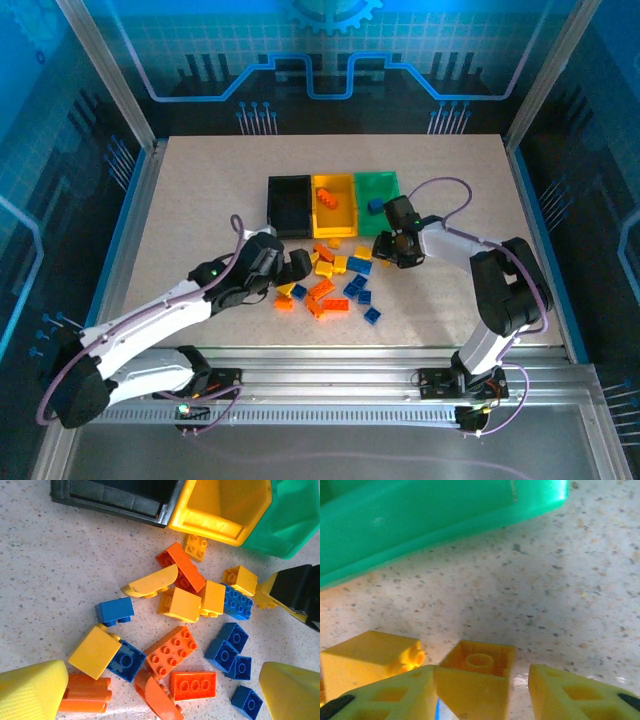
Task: Sort the legos into containers by color
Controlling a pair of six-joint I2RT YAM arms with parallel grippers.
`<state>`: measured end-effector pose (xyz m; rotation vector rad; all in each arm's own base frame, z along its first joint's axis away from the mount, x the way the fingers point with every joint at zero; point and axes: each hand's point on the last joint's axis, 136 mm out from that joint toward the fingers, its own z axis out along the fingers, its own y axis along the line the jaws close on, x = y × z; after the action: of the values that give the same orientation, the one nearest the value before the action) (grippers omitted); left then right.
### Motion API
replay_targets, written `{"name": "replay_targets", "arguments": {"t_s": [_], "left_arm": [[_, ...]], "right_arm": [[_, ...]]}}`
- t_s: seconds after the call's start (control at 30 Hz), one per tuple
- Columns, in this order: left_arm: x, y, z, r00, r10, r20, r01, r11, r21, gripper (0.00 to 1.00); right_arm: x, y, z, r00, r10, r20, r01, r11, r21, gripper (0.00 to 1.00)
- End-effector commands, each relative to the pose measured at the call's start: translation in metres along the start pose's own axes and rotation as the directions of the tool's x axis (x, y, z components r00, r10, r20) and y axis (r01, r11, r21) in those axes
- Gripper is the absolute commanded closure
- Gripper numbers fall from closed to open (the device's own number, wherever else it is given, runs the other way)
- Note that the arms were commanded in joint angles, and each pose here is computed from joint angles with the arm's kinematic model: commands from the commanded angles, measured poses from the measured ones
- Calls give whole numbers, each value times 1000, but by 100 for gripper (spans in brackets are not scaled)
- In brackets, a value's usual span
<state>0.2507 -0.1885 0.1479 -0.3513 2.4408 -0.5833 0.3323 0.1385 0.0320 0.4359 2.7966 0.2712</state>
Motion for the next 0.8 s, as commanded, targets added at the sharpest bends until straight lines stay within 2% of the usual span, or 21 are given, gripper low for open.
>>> {"name": "replay_targets", "arguments": {"t_s": [0.0,0.1,0.2,0.4,0.5,0.6,0.77], "left_arm": [[1,14,-6,999,-25,28,26,999,-30,1],[2,18,-6,999,-26,33,27,999,-36,1],[2,22,-4,999,-25,30,27,998,-52,1],[-2,39,-6,998,-36,51,41,994,-105,1],[-4,51,-8,997,-52,63,60,990,-125,1],[-4,65,-9,995,-71,74,82,985,-153,1],[7,92,-10,989,-126,82,140,971,-194,1]], "right_arm": [[4,-19,1,1000,24,5,-25,997,76,48],[4,-16,6,1000,11,-9,-11,997,73,47],[3,-15,10,1000,6,-17,-4,997,80,50],[5,-16,5,1000,-21,-10,22,997,81,68],[3,-9,-13,998,-58,26,57,996,62,73],[2,15,-42,988,-133,80,133,991,12,74],[4,93,-83,940,-297,170,314,945,-88,73]]}}
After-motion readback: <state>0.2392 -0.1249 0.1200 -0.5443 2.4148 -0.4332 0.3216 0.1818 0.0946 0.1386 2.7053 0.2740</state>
